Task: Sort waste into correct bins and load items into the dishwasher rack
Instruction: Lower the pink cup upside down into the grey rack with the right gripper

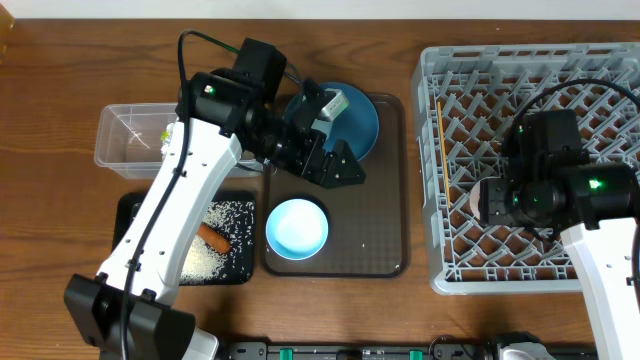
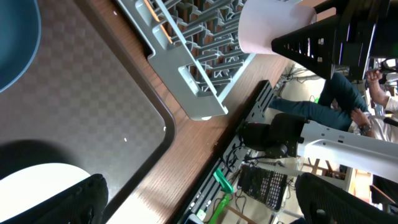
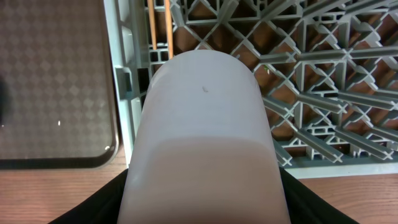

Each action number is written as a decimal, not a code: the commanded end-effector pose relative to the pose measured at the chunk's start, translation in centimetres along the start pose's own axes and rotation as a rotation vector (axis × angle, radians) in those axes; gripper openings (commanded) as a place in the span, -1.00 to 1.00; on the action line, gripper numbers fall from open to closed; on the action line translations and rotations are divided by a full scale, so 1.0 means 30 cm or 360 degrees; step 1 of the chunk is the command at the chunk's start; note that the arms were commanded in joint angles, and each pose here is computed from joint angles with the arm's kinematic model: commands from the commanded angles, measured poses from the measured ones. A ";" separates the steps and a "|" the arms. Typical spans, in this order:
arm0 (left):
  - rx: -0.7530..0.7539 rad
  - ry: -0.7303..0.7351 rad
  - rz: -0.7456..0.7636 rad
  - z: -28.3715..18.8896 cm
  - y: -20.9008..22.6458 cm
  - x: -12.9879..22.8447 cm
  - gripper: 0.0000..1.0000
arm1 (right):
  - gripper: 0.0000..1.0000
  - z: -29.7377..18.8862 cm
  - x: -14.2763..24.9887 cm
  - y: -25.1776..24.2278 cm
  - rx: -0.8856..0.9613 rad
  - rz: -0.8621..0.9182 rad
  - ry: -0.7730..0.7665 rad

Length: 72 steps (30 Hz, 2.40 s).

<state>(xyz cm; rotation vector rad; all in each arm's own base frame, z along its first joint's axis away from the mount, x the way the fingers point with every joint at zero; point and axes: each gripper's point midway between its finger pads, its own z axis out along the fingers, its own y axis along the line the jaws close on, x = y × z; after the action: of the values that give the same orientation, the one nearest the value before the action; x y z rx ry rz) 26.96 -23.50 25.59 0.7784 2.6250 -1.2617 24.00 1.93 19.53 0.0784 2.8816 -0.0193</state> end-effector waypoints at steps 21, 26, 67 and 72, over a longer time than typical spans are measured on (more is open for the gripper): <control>-0.0010 -0.0001 0.0013 -0.001 0.003 -0.003 0.96 | -0.47 0.166 0.089 0.015 -0.0035 0.0078 0.0150; -0.0010 -0.0001 0.0013 -0.001 0.003 -0.003 0.96 | -0.47 0.210 0.100 0.043 -0.0111 0.0075 0.0158; -0.0010 -0.0001 0.0013 -0.001 0.003 -0.003 0.96 | 0.86 0.213 0.105 0.042 -0.0108 0.0100 0.0166; -0.0010 -0.0001 0.0013 -0.001 0.003 -0.003 0.96 | 0.98 0.213 0.105 0.041 -0.0107 0.0100 0.0166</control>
<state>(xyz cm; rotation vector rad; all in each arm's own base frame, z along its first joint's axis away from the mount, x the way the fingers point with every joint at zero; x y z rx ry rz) 26.96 -23.50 25.58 0.7784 2.6252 -1.2612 22.66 3.17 12.58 0.1531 2.9799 0.0873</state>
